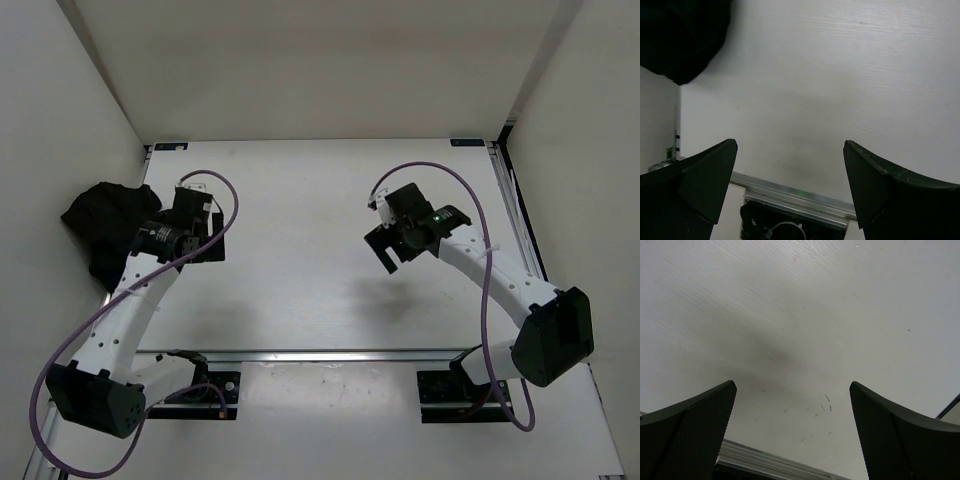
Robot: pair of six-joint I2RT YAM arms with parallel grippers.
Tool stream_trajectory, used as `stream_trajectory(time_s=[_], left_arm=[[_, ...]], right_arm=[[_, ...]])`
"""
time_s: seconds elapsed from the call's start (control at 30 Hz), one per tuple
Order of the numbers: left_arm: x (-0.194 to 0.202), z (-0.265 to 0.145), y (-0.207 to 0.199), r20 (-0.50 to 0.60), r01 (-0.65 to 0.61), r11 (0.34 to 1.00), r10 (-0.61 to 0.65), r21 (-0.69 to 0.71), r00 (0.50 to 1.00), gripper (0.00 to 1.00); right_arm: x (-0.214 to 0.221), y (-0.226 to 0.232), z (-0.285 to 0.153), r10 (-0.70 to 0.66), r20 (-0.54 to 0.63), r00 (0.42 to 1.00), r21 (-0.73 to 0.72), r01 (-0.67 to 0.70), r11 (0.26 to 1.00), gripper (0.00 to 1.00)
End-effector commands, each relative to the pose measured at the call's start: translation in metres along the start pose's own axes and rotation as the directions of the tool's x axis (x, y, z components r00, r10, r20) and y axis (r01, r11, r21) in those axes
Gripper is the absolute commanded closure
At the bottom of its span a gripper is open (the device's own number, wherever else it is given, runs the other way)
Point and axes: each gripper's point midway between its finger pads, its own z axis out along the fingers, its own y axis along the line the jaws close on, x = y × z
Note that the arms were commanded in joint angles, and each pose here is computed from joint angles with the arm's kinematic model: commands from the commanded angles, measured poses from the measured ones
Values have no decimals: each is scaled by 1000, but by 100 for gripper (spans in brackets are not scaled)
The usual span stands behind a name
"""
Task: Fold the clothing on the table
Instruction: Move the skirt to the center of the board
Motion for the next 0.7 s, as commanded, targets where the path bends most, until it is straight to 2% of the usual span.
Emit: stream_trajectory(time_s=[0.0, 0.07, 0.13, 0.17, 0.2, 0.23, 0.27, 0.3, 0.33, 0.37, 0.4, 0.47, 0.57, 0.6, 0.67], left_arm=[[-37, -20, 35, 149, 49, 981, -21, -187, 989, 1], [-42, -25, 70, 190, 73, 954, -17, -291, 982, 1], [-65, -42, 110, 376, 219, 916, -82, -336, 923, 1], [-60, -40, 138, 389, 266, 880, -102, -395, 916, 1], [-79, -50, 149, 495, 319, 871, -104, -373, 863, 1], [-84, -48, 171, 525, 385, 821, -126, -422, 842, 1], [-88, -42, 181, 505, 404, 768, -123, -498, 855, 2], [-87, -38, 187, 454, 357, 744, -81, -565, 887, 1], [-92, -31, 189, 402, 327, 687, -55, -649, 914, 2], [-99, -34, 192, 391, 319, 651, -37, -688, 919, 1], [-101, -11, 188, 312, 240, 656, -8, -715, 950, 2], [-102, 20, 185, 269, 210, 662, -14, -719, 963, 2], [-94, 54, 186, 247, 256, 677, -112, -690, 962, 2], [-92, 61, 188, 267, 311, 671, -172, -673, 948, 2], [-85, 90, 183, 221, 335, 704, -252, -626, 942, 1]], right_arm=[[-18, -8, -4, 8, 54, 998, 19, -9, 1000, 1], [-17, -12, -2, 23, 48, 999, 21, -24, 999, 1], [-17, -19, -2, 43, 47, 998, 30, -44, 999, 1], [-16, -21, -3, 52, 44, 998, 32, -53, 998, 1], [-16, -21, -2, 55, 46, 997, 31, -56, 998, 0], [-16, -22, -1, 58, 45, 997, 33, -59, 998, 1], [-13, -27, -1, 70, 34, 997, 41, -71, 997, 0], [-15, -26, -2, 72, 47, 996, 32, -74, 997, 0], [-16, -30, -1, 83, 46, 996, 37, -84, 996, 1], [-15, -28, 0, 81, 42, 996, 35, -83, 996, 1], [-15, -29, 0, 83, 40, 996, 32, -85, 996, 1], [-15, -27, 2, 76, 41, 996, 26, -77, 997, 0], [-17, -33, 3, 78, 44, 996, 36, -79, 996, 1], [-15, -37, 3, 75, 41, 996, 47, -77, 996, 1], [-14, -42, 2, 93, 44, 995, 54, -95, 994, 1]])
